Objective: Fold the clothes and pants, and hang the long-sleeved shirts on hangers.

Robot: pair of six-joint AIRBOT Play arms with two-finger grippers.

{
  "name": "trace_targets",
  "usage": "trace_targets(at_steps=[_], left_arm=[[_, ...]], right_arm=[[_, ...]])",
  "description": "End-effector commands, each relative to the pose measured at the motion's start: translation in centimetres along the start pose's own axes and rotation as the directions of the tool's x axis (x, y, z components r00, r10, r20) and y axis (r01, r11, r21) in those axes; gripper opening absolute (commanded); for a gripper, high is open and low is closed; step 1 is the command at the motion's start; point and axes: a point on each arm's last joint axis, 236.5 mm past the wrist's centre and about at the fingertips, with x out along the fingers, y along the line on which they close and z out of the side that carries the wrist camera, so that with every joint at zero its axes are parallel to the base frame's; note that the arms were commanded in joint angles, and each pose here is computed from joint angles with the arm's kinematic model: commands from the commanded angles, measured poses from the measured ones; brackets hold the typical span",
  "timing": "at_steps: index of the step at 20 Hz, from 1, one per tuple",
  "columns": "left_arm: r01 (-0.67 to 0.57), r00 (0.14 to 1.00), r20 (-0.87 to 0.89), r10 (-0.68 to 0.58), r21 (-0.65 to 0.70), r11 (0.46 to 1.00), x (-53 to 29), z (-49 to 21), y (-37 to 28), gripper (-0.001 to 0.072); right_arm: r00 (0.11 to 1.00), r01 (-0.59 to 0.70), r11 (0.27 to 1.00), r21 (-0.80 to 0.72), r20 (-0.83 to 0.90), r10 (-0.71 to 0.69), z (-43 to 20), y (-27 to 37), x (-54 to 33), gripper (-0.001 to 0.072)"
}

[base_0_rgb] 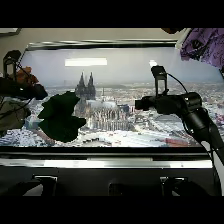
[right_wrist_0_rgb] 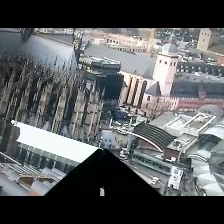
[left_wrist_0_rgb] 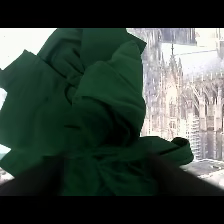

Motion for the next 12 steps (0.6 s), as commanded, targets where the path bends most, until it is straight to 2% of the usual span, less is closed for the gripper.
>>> trace_targets(at_steps=[1, 6, 11, 12], left_arm=[[-0.033, 0.997, -0.065, 0.029, -0.059, 0.998, 1.7, -1.3, 0.9, 0.0720], [-0.058, 0.974, -0.224, 0.039, -0.079, 0.995, 11.4, -6.9, 2.3, 0.0720], [-0.031, 0.976, -0.219, 0.000, -0.139, 0.990, 18.4, -8.2, 2.1, 0.0720], [-0.019, 0.975, -0.223, -0.017, -0.159, 0.987, 19.2, -8.4, 1.8, 0.0575]], right_arm=[[1.000, -0.001, 1.000, 0.001, -0.005, 0.001, -0.1, 0.1, 0.0, 0.0033], [1.000, 0.001, 1.000, 0.001, -0.023, -0.001, -0.5, 0.0, 0.0, 0.0034], [0.995, 0.010, 1.000, 0.000, -0.101, -0.010, -2.4, -0.2, -0.1, 0.0035], [0.993, 0.012, 1.000, 0.000, -0.115, -0.012, -2.7, -0.3, -0.2, 0.0035]])
